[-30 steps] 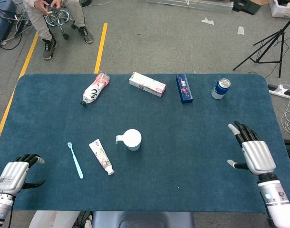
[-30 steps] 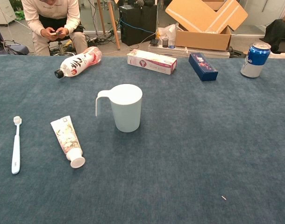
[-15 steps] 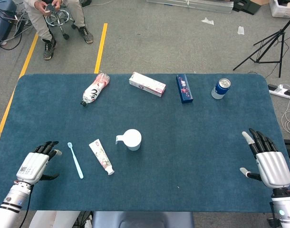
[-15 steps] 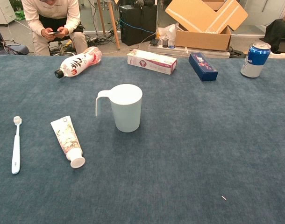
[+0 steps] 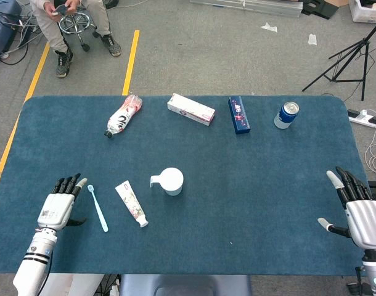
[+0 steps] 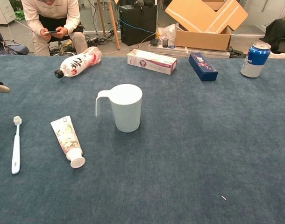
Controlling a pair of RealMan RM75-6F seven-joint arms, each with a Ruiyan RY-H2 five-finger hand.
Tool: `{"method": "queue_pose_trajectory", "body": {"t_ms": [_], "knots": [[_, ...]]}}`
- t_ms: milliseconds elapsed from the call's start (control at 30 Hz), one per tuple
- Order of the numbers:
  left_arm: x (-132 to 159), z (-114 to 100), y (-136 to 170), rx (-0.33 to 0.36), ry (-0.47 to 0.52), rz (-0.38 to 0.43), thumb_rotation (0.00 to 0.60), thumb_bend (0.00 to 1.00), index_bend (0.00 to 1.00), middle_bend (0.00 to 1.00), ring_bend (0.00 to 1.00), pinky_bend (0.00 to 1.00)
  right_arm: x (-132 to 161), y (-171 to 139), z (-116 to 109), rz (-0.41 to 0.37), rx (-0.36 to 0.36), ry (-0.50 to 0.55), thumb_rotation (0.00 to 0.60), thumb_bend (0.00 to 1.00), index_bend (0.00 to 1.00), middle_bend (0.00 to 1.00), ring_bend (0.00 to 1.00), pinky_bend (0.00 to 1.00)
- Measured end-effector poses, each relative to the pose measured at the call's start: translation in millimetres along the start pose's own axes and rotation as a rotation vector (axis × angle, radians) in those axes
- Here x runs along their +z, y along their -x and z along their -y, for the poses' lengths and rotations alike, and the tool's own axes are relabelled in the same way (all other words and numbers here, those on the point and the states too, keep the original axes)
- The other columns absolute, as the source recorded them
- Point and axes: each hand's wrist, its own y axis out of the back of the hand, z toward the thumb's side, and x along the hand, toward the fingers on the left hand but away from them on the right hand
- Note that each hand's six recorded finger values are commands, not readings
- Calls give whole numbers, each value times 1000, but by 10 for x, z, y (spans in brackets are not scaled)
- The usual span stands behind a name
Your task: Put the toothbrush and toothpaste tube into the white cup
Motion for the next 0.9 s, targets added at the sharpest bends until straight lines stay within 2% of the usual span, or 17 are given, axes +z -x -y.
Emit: {"method": "queue_pose_trajectory", "body": {"t_ms": [500,900], "knots": [[163,259,-178,-40,1,-1,600,0,0,0,0,0,-129,1,90,26,23,20,600,0,0,0,0,150],[314,322,-286,-41,29,19,600,0,0,0,0,0,-140,6,117,21,36,29,600,0,0,0,0,150]]}}
